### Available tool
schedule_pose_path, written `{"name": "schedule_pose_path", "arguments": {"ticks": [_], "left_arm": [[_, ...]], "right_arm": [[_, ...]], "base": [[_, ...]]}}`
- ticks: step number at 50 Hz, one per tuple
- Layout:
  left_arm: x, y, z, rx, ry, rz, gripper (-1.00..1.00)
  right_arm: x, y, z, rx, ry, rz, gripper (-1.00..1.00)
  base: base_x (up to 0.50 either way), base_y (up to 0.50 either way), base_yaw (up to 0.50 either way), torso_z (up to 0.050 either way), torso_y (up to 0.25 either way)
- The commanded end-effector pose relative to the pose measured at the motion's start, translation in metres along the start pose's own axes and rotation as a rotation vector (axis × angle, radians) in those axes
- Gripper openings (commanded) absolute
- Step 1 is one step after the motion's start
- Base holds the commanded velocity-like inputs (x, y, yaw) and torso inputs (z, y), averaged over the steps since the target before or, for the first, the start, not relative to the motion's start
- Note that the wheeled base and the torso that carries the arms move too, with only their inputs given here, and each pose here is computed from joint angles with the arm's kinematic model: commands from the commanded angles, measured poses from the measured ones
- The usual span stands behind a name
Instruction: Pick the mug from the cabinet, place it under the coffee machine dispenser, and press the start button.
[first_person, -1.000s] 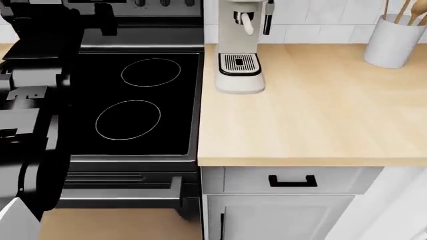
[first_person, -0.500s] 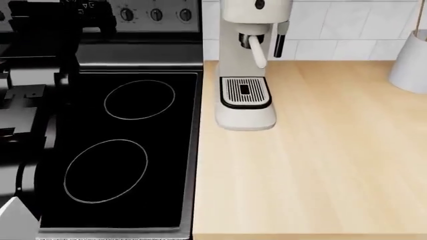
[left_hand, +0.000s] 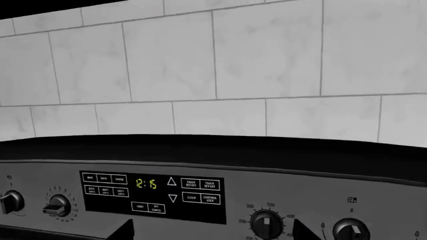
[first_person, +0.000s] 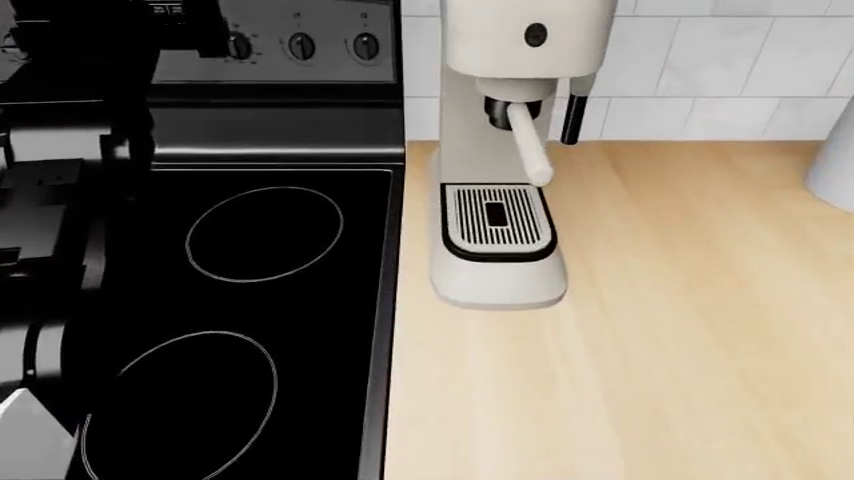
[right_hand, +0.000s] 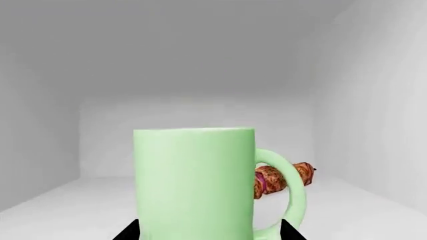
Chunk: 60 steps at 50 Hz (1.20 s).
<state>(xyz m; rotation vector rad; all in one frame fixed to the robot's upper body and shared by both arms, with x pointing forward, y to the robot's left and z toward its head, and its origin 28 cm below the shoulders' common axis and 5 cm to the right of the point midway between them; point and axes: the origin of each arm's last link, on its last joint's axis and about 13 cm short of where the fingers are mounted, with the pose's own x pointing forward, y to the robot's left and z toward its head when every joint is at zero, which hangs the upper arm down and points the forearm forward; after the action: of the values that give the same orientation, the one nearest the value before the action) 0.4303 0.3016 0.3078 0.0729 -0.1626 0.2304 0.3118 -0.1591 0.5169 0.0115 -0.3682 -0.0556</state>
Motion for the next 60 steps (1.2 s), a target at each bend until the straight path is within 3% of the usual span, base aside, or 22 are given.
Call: {"name": "schedule_pose_path", "arguments": {"ticks": [1,12,13,26,29,34,39,53,60], "left_arm": [[0.000,0.002,0.004,-0.008,-0.009,0.000,1.00],[0.001,0.001,0.008,-0.007,-0.020,-0.003,1.00],[0.001,0.001,0.008,-0.007,-0.021,-0.004,1.00],[0.001,0.001,0.012,-0.012,-0.032,-0.006,1.00],[0.001,0.001,0.012,-0.012,-0.033,-0.004,1.00],[0.001,0.003,0.011,-0.013,-0.033,-0.001,1.00],[0.001,0.003,0.010,-0.014,-0.032,0.000,1.00],[0.001,0.003,0.011,-0.012,-0.034,-0.002,1.00],[0.001,0.002,0.010,-0.011,-0.033,-0.003,1.00]], "right_arm": [[0.016,-0.001,-0.028,0.020,0.047,-0.025,1.00],[0.019,0.009,-0.031,0.024,0.042,0.050,1.00],[0.020,0.010,-0.034,0.014,0.056,0.050,-1.00],[0.020,0.011,-0.041,0.060,0.093,0.070,-1.00],[0.011,0.011,-0.022,0.108,-0.057,0.066,-1.00],[-0.013,0.014,0.020,0.110,-0.355,0.074,-1.00],[-0.024,0.015,0.036,0.106,-0.447,0.072,-1.00],[-0.025,0.012,0.034,0.050,-0.434,0.024,-1.00],[-0.024,0.011,0.032,0.044,-0.429,0.020,-1.00]], "base": [[0.00,0.00,0.00,0.000,0.000],[0.00,0.00,0.00,0.000,0.000],[0.00,0.00,0.00,0.000,0.000],[0.00,0.00,0.00,0.000,0.000],[0.00,0.00,0.00,0.000,0.000],[0.00,0.00,0.00,0.000,0.000],[0.00,0.00,0.00,0.000,0.000],[0.00,0.00,0.00,0.000,0.000],[-0.50,0.00,0.00,0.000,0.000]]}}
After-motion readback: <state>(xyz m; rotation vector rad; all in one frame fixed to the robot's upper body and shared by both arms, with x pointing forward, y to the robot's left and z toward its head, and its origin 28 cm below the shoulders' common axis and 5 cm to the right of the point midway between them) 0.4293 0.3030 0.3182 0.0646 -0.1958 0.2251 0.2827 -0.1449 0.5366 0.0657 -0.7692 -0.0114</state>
